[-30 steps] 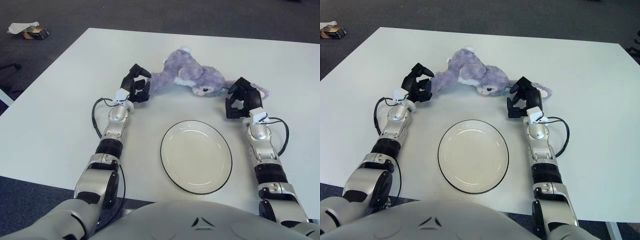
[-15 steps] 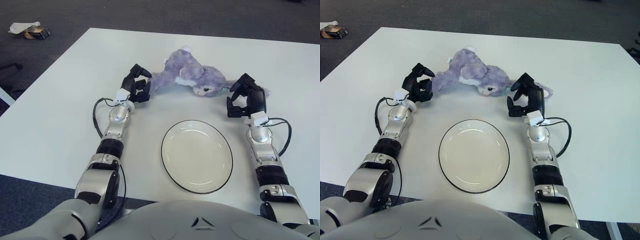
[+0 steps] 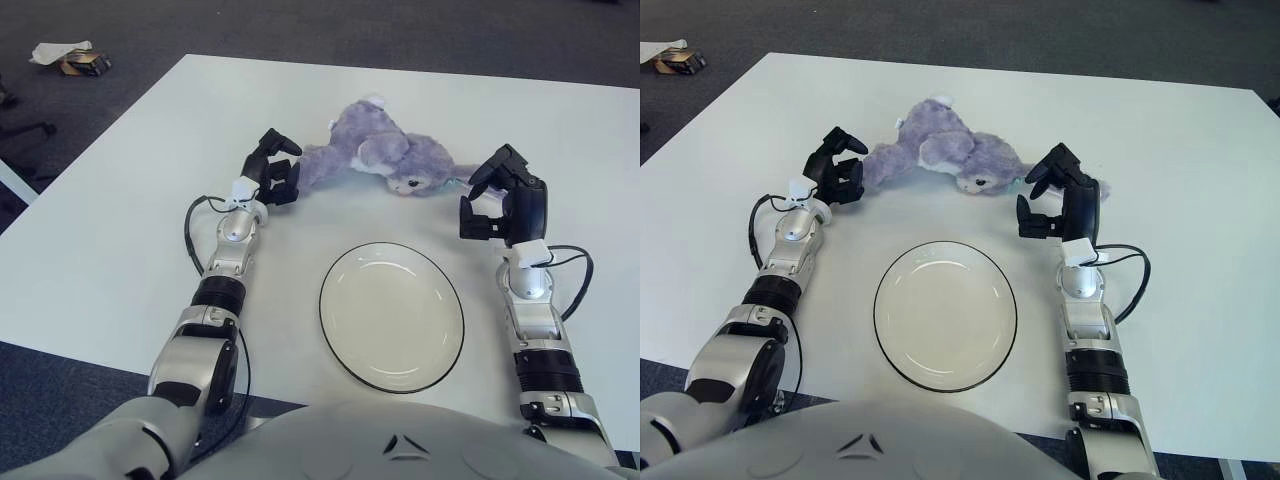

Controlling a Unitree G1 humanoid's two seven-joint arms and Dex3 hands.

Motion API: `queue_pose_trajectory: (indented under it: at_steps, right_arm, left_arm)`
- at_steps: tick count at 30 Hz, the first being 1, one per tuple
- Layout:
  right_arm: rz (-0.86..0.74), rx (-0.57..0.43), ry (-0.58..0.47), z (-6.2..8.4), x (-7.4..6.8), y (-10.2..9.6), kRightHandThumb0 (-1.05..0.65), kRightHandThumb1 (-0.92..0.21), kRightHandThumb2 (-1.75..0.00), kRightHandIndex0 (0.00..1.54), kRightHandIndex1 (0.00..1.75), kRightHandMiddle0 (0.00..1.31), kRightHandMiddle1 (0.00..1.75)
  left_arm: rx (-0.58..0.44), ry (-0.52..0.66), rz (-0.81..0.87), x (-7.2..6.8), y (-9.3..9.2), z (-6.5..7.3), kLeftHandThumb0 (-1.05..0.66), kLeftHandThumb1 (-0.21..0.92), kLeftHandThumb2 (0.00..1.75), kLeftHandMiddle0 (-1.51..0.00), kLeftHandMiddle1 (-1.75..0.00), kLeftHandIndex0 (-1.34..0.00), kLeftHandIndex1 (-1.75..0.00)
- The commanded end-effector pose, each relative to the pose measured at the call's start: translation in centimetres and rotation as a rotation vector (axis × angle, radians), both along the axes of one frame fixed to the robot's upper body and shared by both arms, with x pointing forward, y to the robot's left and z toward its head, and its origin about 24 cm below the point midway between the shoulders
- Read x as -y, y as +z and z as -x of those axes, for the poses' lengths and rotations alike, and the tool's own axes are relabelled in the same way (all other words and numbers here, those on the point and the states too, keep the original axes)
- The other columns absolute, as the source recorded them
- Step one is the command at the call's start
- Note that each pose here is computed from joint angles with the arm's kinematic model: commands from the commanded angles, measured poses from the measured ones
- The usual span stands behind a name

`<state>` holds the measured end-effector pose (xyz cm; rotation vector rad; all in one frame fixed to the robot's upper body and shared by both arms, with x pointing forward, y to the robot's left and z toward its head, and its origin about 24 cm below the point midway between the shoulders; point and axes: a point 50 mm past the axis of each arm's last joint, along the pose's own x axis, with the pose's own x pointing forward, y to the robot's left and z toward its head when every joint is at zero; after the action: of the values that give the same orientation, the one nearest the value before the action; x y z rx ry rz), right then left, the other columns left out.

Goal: Put the doll into the plate.

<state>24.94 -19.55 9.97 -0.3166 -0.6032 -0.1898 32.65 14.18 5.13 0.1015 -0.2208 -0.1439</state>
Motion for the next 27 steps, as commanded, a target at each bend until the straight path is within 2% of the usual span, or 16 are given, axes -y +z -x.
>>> queue_pose_trajectory:
  at_steps: [1, 8, 21, 27]
  right_arm:
    - [0.004, 0.0, -0.013, 0.3, -0.6, -0.3, -0.01, -0.03, -1.59, 0.83, 1.75, 0.69, 1.55]
    - [0.195, 0.027, -0.045, -0.6, -0.2, 1.4, -0.01, -0.03, -1.59, 0.83, 1.75, 0.7, 1.55]
    - [0.345, 0.026, -0.056, -1.9, 0.0, 2.7, -0.01, -0.05, -1.57, 0.82, 1.75, 0.68, 1.55]
    - [0.46, 0.02, -0.063, -2.6, 0.1, 3.4, -0.01, -0.07, -1.57, 0.81, 1.75, 0.6, 1.64]
  left_arm:
    - [-0.195, 0.029, -0.008, -0.4, -5.6, 3.1, -0.41, 0.55, 1.03, -1.07, -1.75, -0.43, -1.75]
    - [-0.193, 0.037, -0.003, -0.2, -5.6, 3.0, -0.41, 0.54, 1.04, -1.05, -1.75, -0.44, -1.75]
    - [-0.183, 0.043, -0.004, -0.2, -5.5, 3.0, -0.42, 0.52, 1.06, -1.06, -1.75, -0.45, -1.75]
    - [-0.182, 0.046, -0.011, -0.1, -5.6, 3.0, -0.42, 0.52, 1.06, -1.09, -1.75, -0.45, -1.75]
